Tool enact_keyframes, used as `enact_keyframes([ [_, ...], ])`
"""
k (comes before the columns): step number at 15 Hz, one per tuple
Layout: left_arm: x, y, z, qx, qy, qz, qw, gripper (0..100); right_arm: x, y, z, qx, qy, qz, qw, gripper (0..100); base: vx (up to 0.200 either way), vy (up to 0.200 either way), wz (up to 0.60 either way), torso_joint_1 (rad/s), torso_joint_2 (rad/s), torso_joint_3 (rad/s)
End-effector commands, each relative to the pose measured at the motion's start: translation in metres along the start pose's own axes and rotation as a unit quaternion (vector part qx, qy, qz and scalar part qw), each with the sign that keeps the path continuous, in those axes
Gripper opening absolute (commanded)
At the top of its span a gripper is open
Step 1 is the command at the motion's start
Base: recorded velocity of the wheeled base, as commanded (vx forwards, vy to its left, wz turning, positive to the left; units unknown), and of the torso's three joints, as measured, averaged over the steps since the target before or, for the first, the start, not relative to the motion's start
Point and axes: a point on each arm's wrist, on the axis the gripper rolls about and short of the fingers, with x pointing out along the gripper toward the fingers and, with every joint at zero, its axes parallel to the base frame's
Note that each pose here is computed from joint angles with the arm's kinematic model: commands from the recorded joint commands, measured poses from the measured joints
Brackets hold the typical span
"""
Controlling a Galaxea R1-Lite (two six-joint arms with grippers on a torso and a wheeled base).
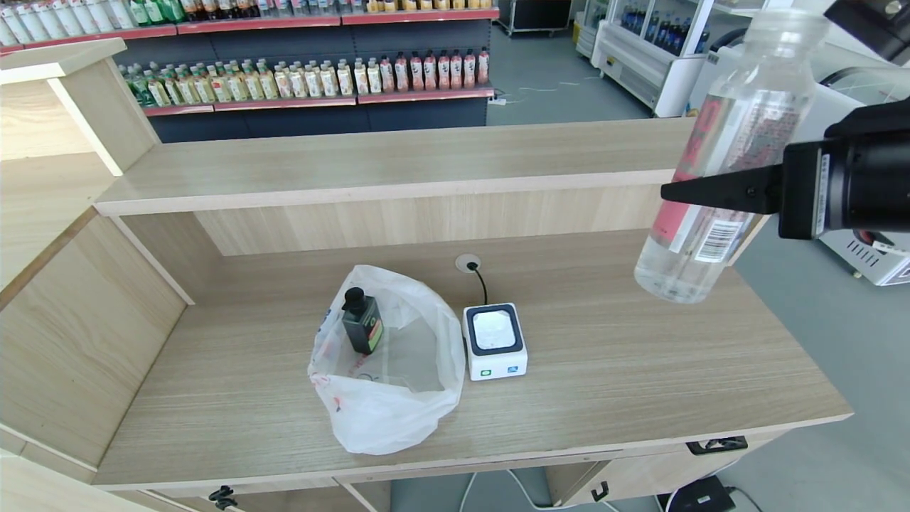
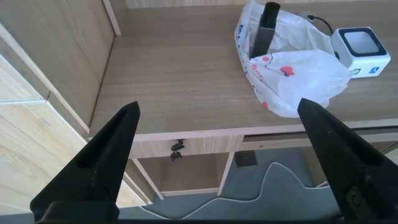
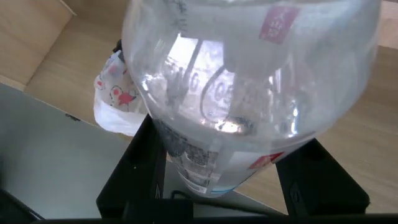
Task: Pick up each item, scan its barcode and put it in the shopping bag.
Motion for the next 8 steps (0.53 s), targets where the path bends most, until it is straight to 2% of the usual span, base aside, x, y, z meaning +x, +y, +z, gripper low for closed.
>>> enact_keyframes([
  [1,0.000,0.000,0.000,0.000,0.000,0.000,1.0000,100,-0.009,0.025,0.015,0.010,-0.006,0.049,0.999,0,0.000,0.000,0.00,0.000,0.00,0.000],
  [4,0.000,0.000,0.000,0.000,0.000,0.000,1.0000,100,-0.025,0.039,0.028,0.019,-0.002,0.088,0.996,0,0.000,0.000,0.00,0.000,0.00,0.000],
  [8,0.000,0.000,0.000,0.000,0.000,-0.001,1.0000,100,-0.044,0.046,0.037,0.008,0.021,0.113,0.993,0,0.000,0.000,0.00,0.000,0.00,0.000],
])
